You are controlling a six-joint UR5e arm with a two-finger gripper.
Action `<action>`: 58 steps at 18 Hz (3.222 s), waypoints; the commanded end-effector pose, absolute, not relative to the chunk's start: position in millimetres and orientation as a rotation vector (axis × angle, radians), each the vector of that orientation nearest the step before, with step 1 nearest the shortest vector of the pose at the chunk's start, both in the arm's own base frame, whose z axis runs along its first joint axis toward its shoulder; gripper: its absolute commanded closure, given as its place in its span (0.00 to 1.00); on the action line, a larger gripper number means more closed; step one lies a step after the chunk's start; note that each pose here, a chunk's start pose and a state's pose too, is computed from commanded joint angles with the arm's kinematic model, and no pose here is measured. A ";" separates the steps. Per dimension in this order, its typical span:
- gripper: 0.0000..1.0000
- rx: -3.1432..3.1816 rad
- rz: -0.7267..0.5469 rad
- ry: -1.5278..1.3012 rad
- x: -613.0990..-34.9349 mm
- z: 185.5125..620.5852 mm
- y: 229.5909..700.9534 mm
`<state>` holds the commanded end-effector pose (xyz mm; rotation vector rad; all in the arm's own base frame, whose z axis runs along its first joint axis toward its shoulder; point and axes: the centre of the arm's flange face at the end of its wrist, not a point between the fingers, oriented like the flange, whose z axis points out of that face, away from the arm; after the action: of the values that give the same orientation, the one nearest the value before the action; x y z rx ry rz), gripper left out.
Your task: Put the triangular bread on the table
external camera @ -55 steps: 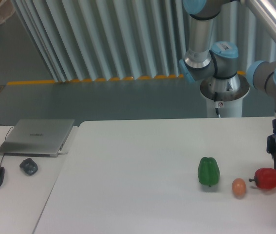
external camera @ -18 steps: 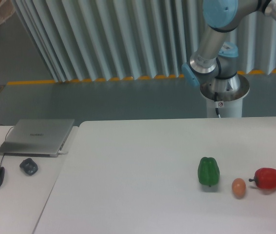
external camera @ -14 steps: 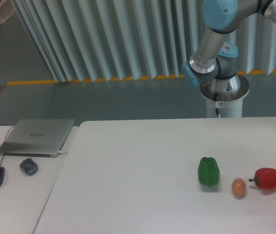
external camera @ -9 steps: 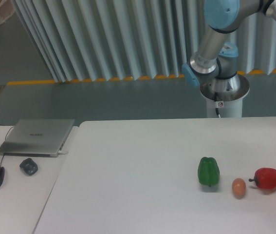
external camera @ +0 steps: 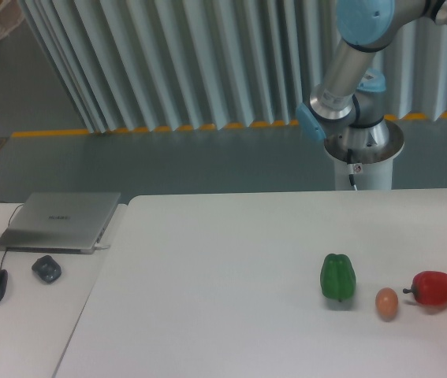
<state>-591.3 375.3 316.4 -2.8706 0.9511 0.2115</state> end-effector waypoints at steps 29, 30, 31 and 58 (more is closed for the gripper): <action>1.00 -3.001 0.140 0.733 -584.7 347.3 388.0; 1.00 -2.997 0.141 0.729 -583.9 354.2 387.0; 1.00 -2.980 0.124 0.724 -582.7 359.9 388.7; 1.00 -2.902 -0.084 0.314 -408.8 413.4 536.8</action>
<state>-408.8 536.8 413.4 -2.9020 0.3138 -0.0837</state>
